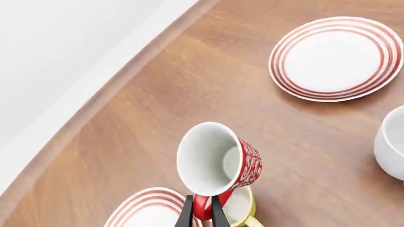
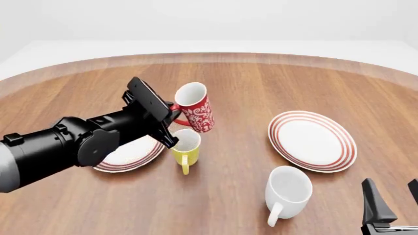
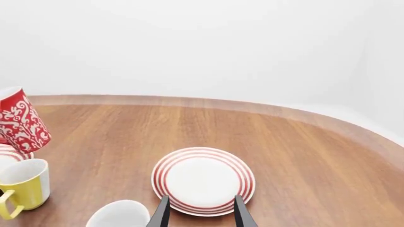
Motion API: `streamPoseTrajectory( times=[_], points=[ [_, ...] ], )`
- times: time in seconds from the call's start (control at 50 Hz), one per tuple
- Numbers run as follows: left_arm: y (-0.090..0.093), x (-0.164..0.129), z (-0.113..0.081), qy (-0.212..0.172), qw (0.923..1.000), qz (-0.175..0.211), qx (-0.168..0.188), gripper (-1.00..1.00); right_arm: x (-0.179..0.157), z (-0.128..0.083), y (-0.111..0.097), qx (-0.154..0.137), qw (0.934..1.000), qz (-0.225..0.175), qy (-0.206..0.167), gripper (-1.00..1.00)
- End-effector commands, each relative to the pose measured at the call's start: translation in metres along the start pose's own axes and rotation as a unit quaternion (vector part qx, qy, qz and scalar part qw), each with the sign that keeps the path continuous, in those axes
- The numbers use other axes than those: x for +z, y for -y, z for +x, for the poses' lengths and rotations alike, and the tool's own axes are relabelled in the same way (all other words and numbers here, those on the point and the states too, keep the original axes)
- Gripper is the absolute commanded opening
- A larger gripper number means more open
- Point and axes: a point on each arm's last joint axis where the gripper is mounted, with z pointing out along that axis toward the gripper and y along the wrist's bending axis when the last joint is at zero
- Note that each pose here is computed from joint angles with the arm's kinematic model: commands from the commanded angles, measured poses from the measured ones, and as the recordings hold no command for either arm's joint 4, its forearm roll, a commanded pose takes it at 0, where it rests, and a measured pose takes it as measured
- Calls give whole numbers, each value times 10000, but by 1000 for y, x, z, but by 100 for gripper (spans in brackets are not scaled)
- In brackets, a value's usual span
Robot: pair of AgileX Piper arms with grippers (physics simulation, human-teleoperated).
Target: Put the red mug on the left plate.
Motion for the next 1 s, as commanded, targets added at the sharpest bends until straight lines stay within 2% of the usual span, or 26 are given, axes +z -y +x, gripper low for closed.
streamPoseTrajectory(
  times=[0.02, 0.2, 0.28, 0.46, 0.48, 0.52, 0.56, 0.6, 0.66, 0.78, 0.86, 0.94, 1.0],
  points=[
    [-29, -3, 11, -103, 9985, -464, -262, -100, 0, 0, 0, -4, 10000, -6, 8, 100],
    [-45, -5, 21, -198, 9965, -721, -376, -100, 0, 0, 0, -7, 10000, -3, 12, 100],
    [-56, -1, 33, -308, 9944, -912, -446, -100, 0, 0, 0, -15, 10000, -9, 21, 100],
    [-74, 2, 47, -416, 9906, -1209, -484, -100, 0, -1, 0, -24, 10000, -17, 28, 100],
    [-82, 4, 52, -480, 9888, -1317, -503, -100, 0, 0, 0, -22, 10000, -15, 26, 100],
    [-86, 6, 58, -560, 9878, -1366, -492, -100, 0, 0, 0, -19, 10000, -16, 25, 100],
    [-85, 6, 62, -578, 9877, -1369, -491, -100, 0, 0, 0, -21, 10000, -20, 24, 100],
    [-86, 10, 74, -703, 9874, -1389, -274, -100, 0, -1, 0, -18, 10000, -22, 27, 100],
    [-86, 14, 83, -757, 9866, -1419, -288, -100, 0, -1, 0, -23, 10000, -27, 40, 100],
    [-91, 15, 91, -798, 9846, -1522, -330, -100, 0, -1, 0, -25, 10000, -24, 38, 100],
    [-99, 18, 103, -860, 9817, -1667, -341, -100, 0, -1, 0, -20, 10000, -17, 37, 100],
    [-99, 21, 117, -959, 9802, -1701, -326, -100, 0, -1, 0, -13, 10000, -8, 44, 100],
    [-104, 22, 121, -989, 9786, -1774, -343, -100, 0, -1, 0, -16, 10000, -9, 49, 100]
  ],
)
